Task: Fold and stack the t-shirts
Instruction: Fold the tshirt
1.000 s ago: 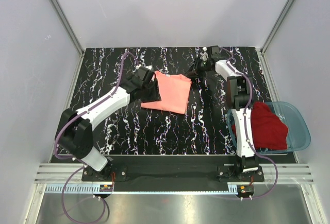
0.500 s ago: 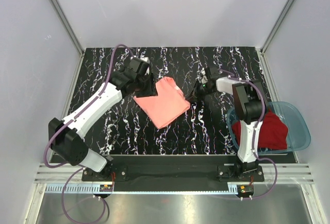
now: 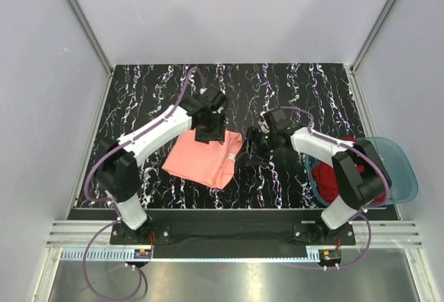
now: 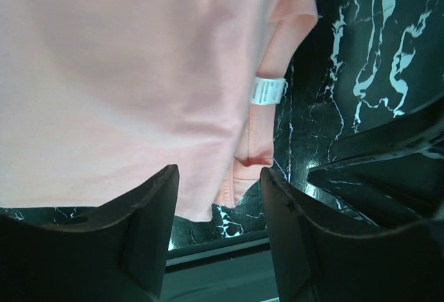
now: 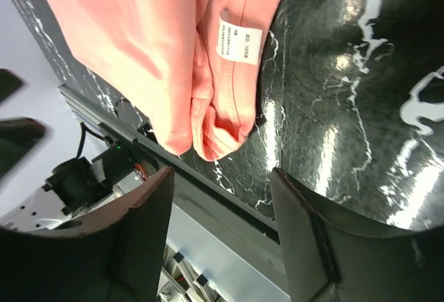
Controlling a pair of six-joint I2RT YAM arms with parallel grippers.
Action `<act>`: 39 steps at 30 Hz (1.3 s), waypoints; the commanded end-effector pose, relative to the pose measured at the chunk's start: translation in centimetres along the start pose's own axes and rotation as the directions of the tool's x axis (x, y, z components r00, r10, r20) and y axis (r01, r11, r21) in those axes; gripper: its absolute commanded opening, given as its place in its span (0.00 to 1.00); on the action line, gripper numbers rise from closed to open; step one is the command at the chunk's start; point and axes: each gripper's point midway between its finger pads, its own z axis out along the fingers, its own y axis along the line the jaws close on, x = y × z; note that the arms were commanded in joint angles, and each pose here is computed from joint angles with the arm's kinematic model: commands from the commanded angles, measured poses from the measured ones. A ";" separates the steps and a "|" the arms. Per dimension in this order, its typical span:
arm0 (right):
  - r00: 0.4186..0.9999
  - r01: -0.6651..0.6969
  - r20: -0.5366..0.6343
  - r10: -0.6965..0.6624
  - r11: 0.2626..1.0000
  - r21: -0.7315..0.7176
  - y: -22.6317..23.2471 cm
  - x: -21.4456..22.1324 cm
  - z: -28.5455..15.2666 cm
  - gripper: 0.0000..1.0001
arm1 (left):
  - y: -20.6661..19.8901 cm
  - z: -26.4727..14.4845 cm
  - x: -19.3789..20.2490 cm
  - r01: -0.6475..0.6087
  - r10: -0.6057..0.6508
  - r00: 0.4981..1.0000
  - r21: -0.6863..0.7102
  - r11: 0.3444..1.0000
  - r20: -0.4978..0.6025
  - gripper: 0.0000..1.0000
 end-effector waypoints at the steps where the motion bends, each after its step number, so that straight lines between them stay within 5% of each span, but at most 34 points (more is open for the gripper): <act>1: 0.998 0.028 0.061 -0.030 0.999 0.035 -1.0 -1.3 -2.0 0.66 | -1.9 -0.4 -0.7 -0.098 0.102 0.993 -0.062 0.993 0.062 0.57; 7: 0.996 -0.084 0.012 0.085 0.994 -0.071 -2.3 0.1 -0.7 0.67 | -3.1 2.7 1.2 -0.271 0.289 0.956 -0.246 0.931 0.040 0.58; 15: 0.982 -0.191 -0.017 0.190 0.974 -0.126 -3.8 1.9 0.5 0.68 | -2.3 4.7 1.9 -0.336 0.371 0.928 -0.397 0.854 0.013 0.60; 19: 0.983 -0.183 0.002 0.185 0.972 -0.148 -3.7 1.7 0.5 0.68 | -2.0 6.2 2.6 -0.359 0.389 0.921 -0.420 0.834 -0.015 0.59; 33: 0.972 -0.228 0.006 0.235 0.950 -0.215 -2.7 0.5 1.5 0.55 | -1.1 8.4 3.5 -0.407 0.427 0.903 -0.438 0.801 -0.058 0.30; 39: 0.967 -0.246 0.004 0.255 0.937 -0.247 -1.8 -0.6 1.9 0.53 | -0.6 9.1 4.0 -0.423 0.435 0.897 -0.443 0.791 -0.079 0.39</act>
